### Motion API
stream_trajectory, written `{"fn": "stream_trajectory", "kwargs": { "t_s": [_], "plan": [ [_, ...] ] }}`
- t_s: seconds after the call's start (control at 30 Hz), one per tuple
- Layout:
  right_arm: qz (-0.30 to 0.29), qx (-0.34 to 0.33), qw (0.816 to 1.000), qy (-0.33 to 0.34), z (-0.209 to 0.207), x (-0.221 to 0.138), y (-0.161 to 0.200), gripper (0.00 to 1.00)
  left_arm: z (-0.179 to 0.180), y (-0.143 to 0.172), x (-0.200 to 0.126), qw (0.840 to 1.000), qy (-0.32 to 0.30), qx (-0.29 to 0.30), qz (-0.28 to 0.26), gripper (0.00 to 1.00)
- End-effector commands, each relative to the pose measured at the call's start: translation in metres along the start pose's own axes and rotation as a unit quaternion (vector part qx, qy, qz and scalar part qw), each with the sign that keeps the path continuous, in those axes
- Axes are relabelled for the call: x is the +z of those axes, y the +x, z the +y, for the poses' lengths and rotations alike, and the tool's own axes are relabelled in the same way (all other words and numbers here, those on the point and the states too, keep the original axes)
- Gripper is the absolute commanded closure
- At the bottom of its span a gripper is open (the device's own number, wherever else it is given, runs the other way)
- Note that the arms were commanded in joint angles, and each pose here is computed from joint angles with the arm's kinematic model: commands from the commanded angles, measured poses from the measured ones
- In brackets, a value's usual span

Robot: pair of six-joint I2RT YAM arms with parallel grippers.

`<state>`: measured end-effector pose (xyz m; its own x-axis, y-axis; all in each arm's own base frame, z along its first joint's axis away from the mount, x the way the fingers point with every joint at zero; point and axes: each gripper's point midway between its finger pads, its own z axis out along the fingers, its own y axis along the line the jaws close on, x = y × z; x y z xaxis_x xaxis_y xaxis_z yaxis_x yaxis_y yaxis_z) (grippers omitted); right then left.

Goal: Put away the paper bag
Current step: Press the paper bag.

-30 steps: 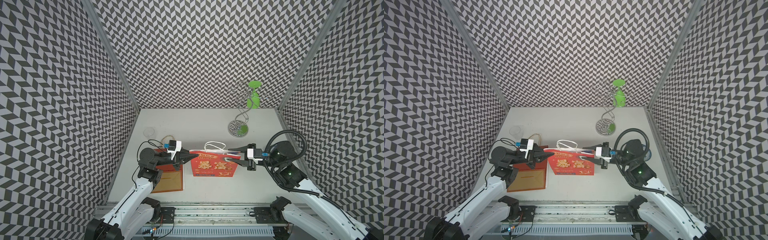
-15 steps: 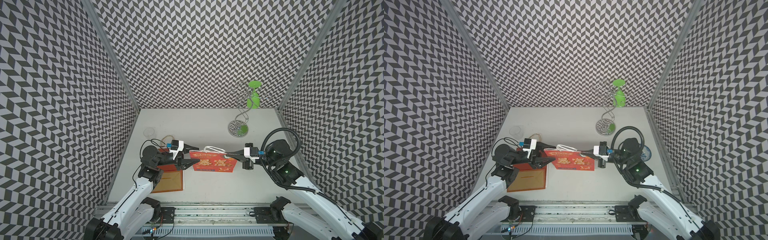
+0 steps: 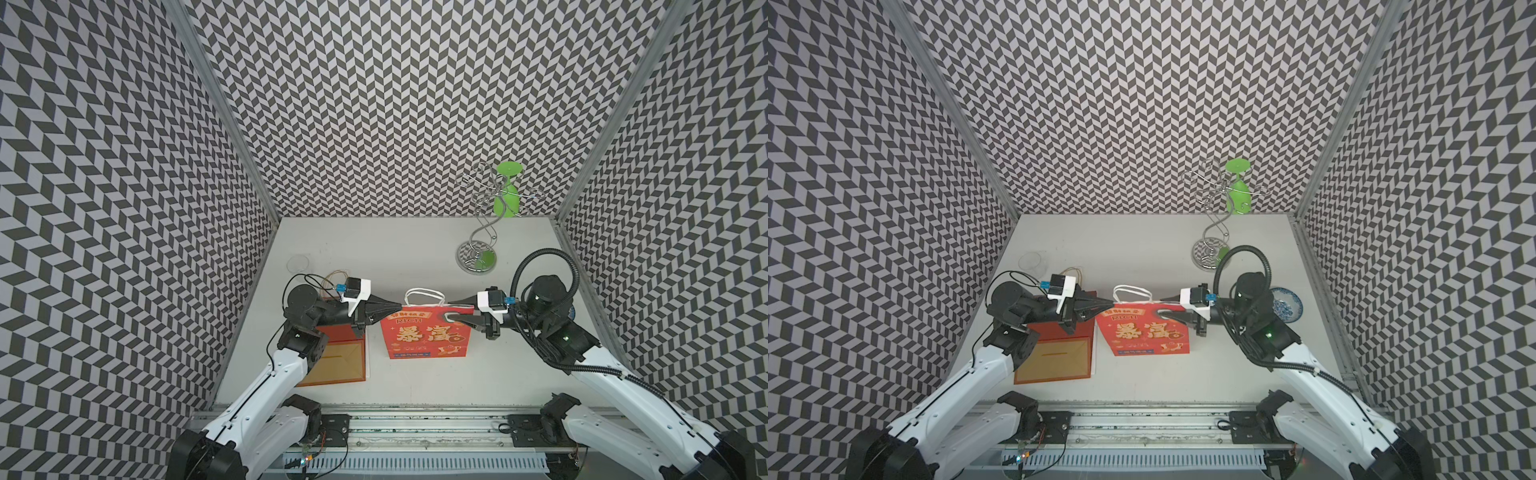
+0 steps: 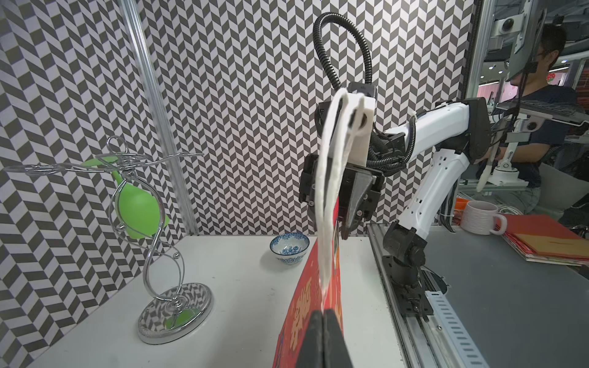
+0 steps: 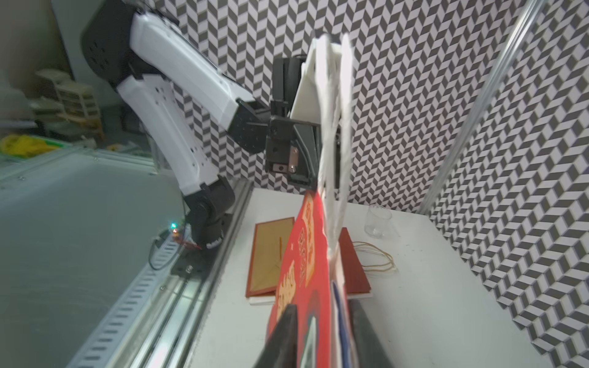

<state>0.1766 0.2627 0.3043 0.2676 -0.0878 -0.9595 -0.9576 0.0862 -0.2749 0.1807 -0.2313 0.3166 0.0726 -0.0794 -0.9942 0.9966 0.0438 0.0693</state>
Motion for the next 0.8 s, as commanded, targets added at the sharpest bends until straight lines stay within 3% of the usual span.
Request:
{"fn": "stream_trajectory", "kwargs": {
  "t_s": [0.0, 0.13, 0.2, 0.3, 0.33, 0.43, 0.53, 0.6, 0.67, 0.77],
  "plan": [
    [0.01, -0.016, 1.0, 0.022, -0.005, -0.004, 0.001, 0.52, -0.006, -0.017, 0.0, 1.0, 0.011, 0.019, -0.013, 1.0],
    [0.008, -0.001, 1.0, 0.011, -0.001, -0.002, 0.011, 0.57, -0.009, -0.022, 0.0, 1.0, 0.016, 0.016, -0.019, 1.0],
    [0.005, 0.001, 1.0, -0.003, 0.002, 0.0, 0.011, 0.69, -0.008, -0.023, 0.0, 1.0, 0.016, 0.013, -0.02, 1.0],
    [-0.005, -0.003, 1.0, -0.025, 0.005, 0.001, 0.005, 0.95, -0.006, -0.022, 0.001, 1.0, 0.013, 0.009, -0.02, 1.0],
    [-0.01, -0.006, 1.0, -0.028, 0.006, 0.0, 0.001, 1.0, -0.004, -0.021, 0.001, 1.0, 0.007, 0.004, -0.019, 0.94],
    [-0.026, -0.008, 0.999, -0.024, 0.003, -0.005, -0.009, 1.0, 0.0, -0.015, 0.001, 1.0, -0.003, -0.003, -0.012, 0.58],
    [-0.039, -0.004, 0.999, -0.021, 0.0, -0.01, -0.019, 1.0, -0.001, -0.007, -0.001, 1.0, -0.004, -0.01, -0.006, 0.43],
    [-0.046, 0.0, 0.999, -0.02, -0.001, -0.013, -0.025, 1.0, -0.003, 0.002, -0.002, 1.0, 0.001, -0.018, 0.001, 0.43],
    [-0.05, 0.006, 0.998, -0.022, -0.002, -0.015, -0.028, 1.0, -0.007, 0.008, -0.002, 1.0, 0.008, -0.022, 0.005, 0.5],
    [-0.05, 0.017, 0.998, -0.025, -0.003, -0.014, -0.029, 1.0, -0.008, 0.007, -0.002, 1.0, 0.011, -0.02, 0.002, 0.78]
  ]
}}
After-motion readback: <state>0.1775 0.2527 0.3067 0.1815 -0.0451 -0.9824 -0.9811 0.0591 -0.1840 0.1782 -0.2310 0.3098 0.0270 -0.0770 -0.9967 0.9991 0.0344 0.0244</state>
